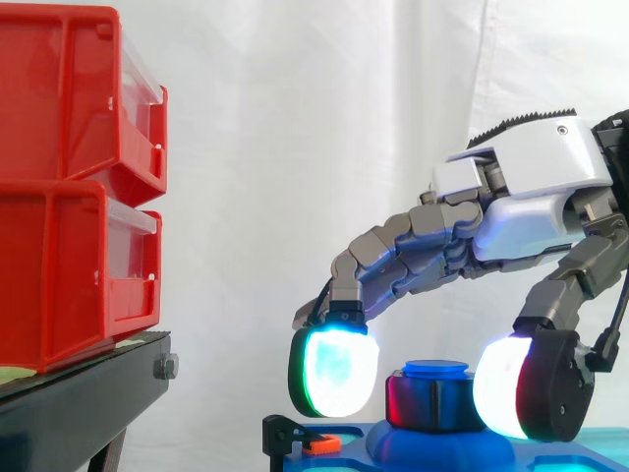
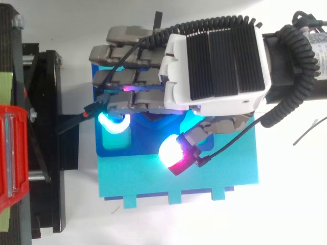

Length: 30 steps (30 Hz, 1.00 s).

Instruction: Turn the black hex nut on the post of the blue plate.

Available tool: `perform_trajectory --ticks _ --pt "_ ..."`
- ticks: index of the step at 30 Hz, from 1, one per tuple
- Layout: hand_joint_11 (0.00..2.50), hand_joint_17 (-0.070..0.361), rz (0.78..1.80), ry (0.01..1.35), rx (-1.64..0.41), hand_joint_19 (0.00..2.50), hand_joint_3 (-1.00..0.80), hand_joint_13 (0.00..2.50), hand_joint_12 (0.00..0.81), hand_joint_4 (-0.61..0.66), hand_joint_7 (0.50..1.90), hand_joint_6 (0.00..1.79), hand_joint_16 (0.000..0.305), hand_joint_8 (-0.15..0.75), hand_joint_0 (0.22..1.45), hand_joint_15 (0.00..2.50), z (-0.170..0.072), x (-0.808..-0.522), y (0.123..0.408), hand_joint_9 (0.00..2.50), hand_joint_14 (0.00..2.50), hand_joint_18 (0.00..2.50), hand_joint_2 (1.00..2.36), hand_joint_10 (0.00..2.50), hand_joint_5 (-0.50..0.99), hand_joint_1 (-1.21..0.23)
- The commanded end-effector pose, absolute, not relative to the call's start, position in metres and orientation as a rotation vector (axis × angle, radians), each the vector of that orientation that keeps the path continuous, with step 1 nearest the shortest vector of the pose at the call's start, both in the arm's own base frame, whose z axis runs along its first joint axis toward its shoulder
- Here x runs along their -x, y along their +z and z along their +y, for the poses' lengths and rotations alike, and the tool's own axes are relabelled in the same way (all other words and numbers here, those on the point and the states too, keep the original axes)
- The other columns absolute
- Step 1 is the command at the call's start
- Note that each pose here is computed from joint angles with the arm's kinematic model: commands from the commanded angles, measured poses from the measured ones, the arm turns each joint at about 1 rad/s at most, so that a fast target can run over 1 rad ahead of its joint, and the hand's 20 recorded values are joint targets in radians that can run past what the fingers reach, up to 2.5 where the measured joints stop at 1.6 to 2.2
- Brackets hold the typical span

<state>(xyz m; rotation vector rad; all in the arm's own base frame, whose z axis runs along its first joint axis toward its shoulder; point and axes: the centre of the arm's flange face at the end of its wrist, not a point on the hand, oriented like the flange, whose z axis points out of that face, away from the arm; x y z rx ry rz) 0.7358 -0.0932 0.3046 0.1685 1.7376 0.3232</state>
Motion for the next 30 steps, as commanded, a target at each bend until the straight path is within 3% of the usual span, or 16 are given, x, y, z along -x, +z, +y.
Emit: perform_trajectory --ticks 1,30 --pt "0.02 0.115 1.743 0.316 -0.166 0.02 -0.50 0.14 0.346 0.16 0.91 0.50 0.051 0.221 0.56 0.00 -0.0952 -0.7349 0.3041 0.29 0.00 0.08 1.00 0.00 -0.23 -0.83" --pt "0.01 0.116 1.756 0.266 -0.124 0.01 -0.50 0.18 0.360 0.18 0.96 0.50 0.052 0.231 0.56 0.00 -0.1039 -0.7322 0.3031 0.31 0.00 0.14 1.00 0.00 -0.23 -0.92"
